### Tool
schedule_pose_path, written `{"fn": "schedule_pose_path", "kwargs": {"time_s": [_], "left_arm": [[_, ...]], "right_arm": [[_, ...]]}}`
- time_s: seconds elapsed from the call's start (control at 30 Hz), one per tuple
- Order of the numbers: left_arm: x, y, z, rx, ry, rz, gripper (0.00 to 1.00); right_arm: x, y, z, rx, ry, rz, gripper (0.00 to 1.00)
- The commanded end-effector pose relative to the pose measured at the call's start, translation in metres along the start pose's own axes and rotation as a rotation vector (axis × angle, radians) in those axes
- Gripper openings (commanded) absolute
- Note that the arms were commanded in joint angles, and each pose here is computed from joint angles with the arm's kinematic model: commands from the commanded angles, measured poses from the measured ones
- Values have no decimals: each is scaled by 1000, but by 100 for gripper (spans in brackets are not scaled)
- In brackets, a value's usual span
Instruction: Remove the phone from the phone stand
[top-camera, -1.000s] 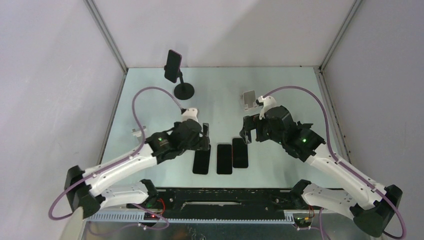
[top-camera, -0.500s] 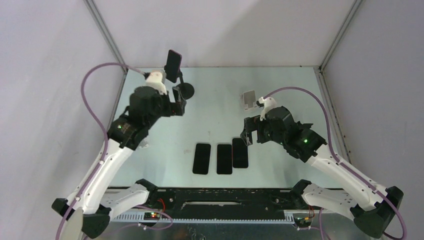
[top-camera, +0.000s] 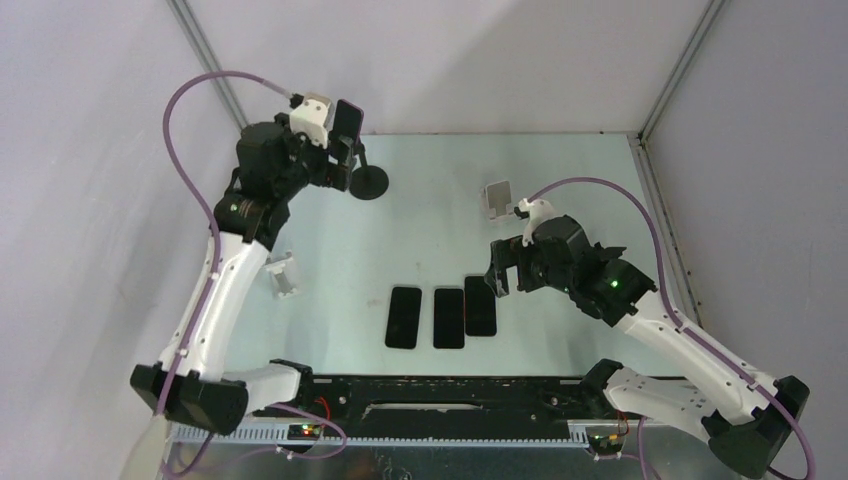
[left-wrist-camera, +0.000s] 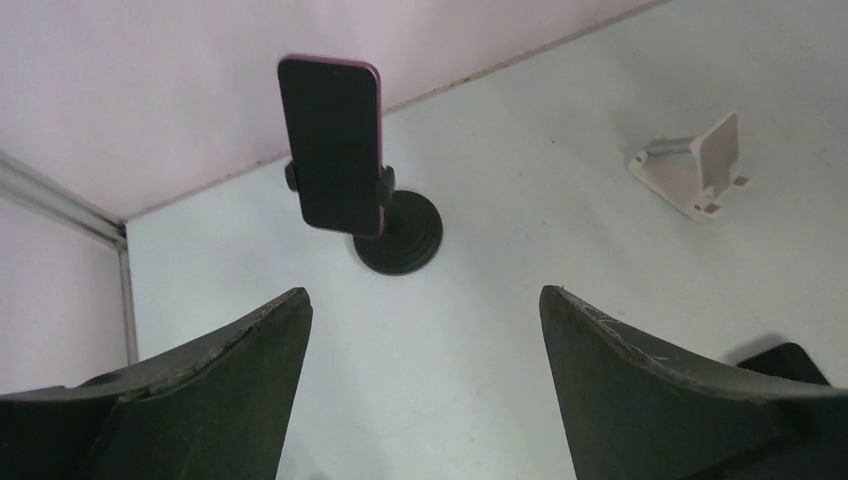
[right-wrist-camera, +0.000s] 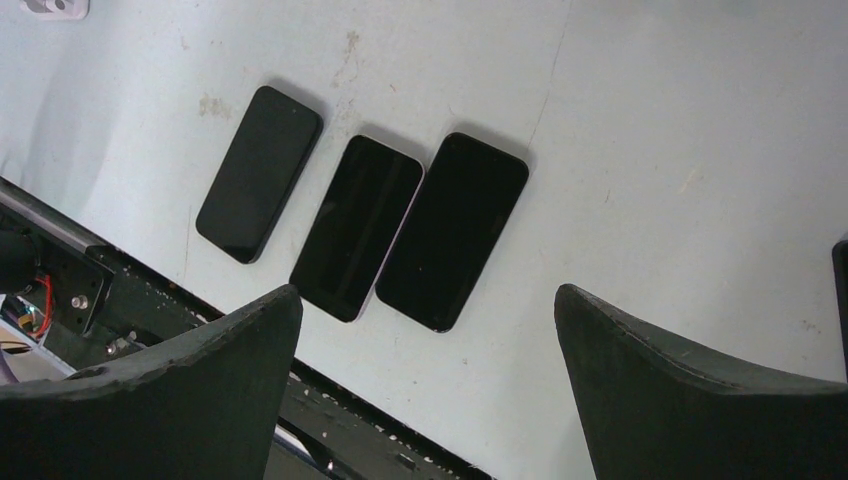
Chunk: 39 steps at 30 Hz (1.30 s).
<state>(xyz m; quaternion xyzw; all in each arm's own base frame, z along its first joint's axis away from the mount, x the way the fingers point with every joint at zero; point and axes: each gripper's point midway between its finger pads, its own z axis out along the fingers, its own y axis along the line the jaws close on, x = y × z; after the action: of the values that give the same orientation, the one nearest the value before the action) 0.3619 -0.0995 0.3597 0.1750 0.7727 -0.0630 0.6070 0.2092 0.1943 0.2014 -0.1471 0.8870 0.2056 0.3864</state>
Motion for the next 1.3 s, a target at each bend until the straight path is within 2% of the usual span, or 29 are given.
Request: {"fn": "schedule_pose_path", "kwargs": {"time_s": [0.0, 0.1, 0.2, 0.3, 0.43, 0.73, 1.0, 1.27], "left_arm": [[-38, 16, 19, 81, -96, 128, 92], [-41, 29, 37, 138, -53, 123, 92], [-39, 32, 52, 195, -16, 138, 99], [-32, 41, 70, 216, 34, 133, 100], [-28, 45, 87, 261, 12, 105, 100], [-8, 68, 119, 180, 18, 101, 100], [18, 62, 137, 233, 45, 84, 100], [22, 63, 153, 244, 14, 78, 100]], "right_arm": [[0, 3, -6, -19, -2, 22, 99], [3, 5, -7, -30, 13, 32, 99], [6, 5, -7, -28, 28, 34, 100], [9, 3, -8, -20, 36, 35, 99], [10, 3, -12, -22, 37, 41, 99], [19, 1, -11, -14, 77, 43, 99], [24, 4, -6, -18, 106, 34, 98], [29, 6, -3, -19, 128, 33, 98]]}}
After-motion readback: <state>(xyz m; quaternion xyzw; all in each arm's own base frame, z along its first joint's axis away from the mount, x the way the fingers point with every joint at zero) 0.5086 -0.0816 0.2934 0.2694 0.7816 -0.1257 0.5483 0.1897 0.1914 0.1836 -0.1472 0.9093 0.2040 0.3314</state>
